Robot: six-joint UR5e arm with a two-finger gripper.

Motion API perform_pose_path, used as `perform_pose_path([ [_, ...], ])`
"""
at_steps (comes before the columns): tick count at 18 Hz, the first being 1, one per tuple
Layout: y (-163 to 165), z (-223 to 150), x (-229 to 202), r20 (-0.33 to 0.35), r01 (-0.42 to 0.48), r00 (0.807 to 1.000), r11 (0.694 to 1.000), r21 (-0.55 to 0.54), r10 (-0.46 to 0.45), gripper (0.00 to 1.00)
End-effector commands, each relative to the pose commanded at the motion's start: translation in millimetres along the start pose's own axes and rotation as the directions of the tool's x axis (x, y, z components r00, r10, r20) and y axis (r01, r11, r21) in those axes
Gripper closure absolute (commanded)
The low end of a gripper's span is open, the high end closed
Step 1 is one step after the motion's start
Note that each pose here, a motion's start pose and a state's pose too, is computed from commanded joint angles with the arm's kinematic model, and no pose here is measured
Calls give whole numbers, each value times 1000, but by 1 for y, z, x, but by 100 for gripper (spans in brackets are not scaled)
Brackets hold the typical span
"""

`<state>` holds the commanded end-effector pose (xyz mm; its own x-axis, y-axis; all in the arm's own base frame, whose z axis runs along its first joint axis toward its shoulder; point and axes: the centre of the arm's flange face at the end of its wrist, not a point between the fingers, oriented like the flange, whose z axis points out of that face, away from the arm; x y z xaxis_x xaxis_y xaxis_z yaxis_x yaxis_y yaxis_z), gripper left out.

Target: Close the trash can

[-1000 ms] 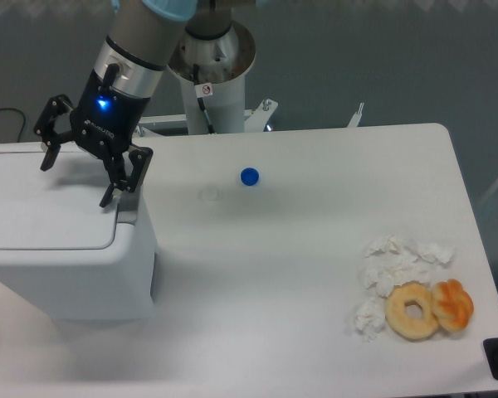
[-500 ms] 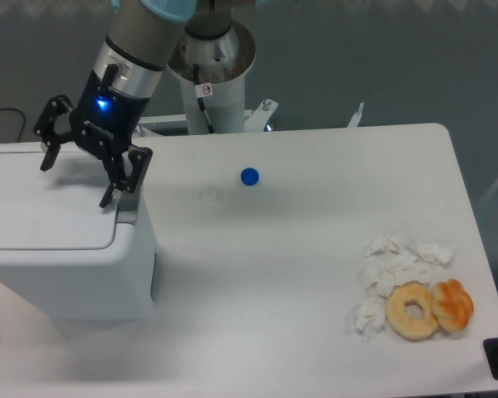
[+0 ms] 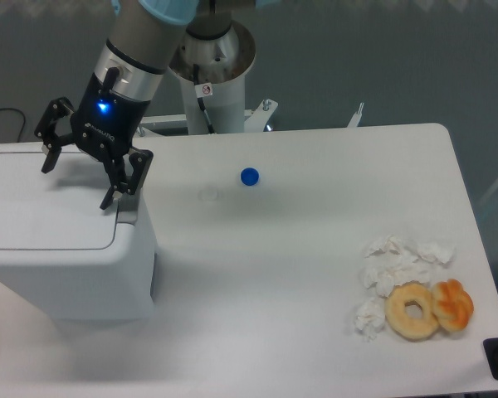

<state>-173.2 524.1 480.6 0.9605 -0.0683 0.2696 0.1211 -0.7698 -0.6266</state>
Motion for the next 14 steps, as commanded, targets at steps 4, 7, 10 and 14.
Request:
perform_pose_path([
  [4, -1, -3, 0, -2, 6, 1000, 1000, 7, -6, 0],
  [7, -5, -8, 1, 1, 4, 1000, 1000, 16, -4, 0],
  [10, -6, -17, -2, 13, 4, 1000, 999, 32, -5, 0],
  [14, -12, -39, -15, 49, 11, 999, 998, 65, -14, 0],
])
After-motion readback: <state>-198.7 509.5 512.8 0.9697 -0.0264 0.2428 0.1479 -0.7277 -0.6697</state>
